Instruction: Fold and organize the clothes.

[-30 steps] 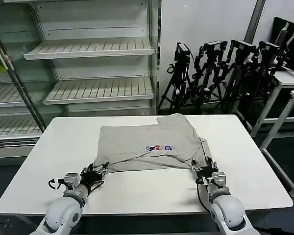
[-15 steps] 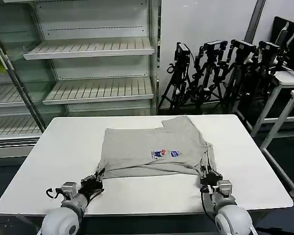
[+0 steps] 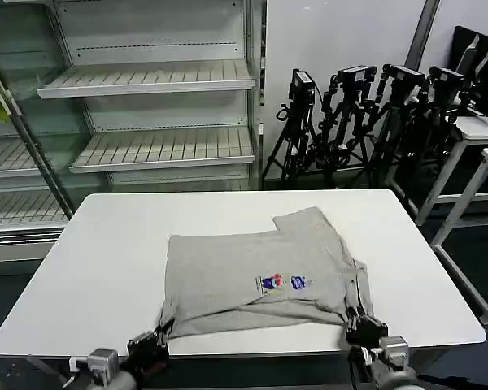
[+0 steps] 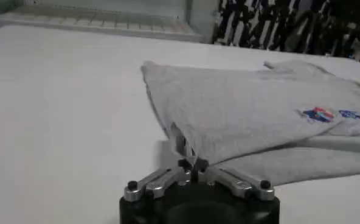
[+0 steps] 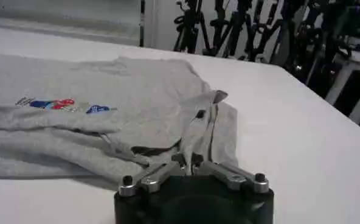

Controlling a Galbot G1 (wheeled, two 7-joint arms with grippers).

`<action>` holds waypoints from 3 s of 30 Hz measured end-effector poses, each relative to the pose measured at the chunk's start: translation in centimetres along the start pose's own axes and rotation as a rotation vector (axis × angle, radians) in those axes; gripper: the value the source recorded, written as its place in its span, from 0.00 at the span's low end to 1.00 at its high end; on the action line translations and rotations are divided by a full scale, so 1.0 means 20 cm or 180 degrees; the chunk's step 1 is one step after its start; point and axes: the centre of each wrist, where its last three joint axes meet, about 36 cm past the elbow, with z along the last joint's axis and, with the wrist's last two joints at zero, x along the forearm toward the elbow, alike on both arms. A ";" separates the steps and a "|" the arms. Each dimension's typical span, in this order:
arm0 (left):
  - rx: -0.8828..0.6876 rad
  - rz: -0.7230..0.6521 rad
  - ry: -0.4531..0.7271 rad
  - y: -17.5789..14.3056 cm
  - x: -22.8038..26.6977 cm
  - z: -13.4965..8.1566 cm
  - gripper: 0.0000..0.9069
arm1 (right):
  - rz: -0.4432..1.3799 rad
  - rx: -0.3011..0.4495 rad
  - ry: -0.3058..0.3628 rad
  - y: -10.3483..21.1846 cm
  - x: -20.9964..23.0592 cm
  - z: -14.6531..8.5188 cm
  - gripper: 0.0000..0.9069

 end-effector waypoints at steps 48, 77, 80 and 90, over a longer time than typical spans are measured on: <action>-0.0236 -0.0299 -0.0419 0.24 -0.89 -0.61 1.00 | 0.0130 -0.0093 -0.0475 -0.10 -1.17 -0.66 1.00; -0.0085 -0.0351 -0.0151 0.32 -1.13 -0.65 0.06 | 0.0024 -0.0177 0.0081 0.04 -1.65 -0.70 0.00; -0.0057 -0.0328 -0.0129 0.32 -1.12 -0.64 0.04 | 0.0018 -0.0195 0.0102 0.04 -1.66 -0.69 0.00; 0.0004 -0.0233 -0.0084 0.31 -1.07 -0.58 0.06 | 0.0009 -0.0249 0.0155 0.04 -1.67 -0.67 0.00</action>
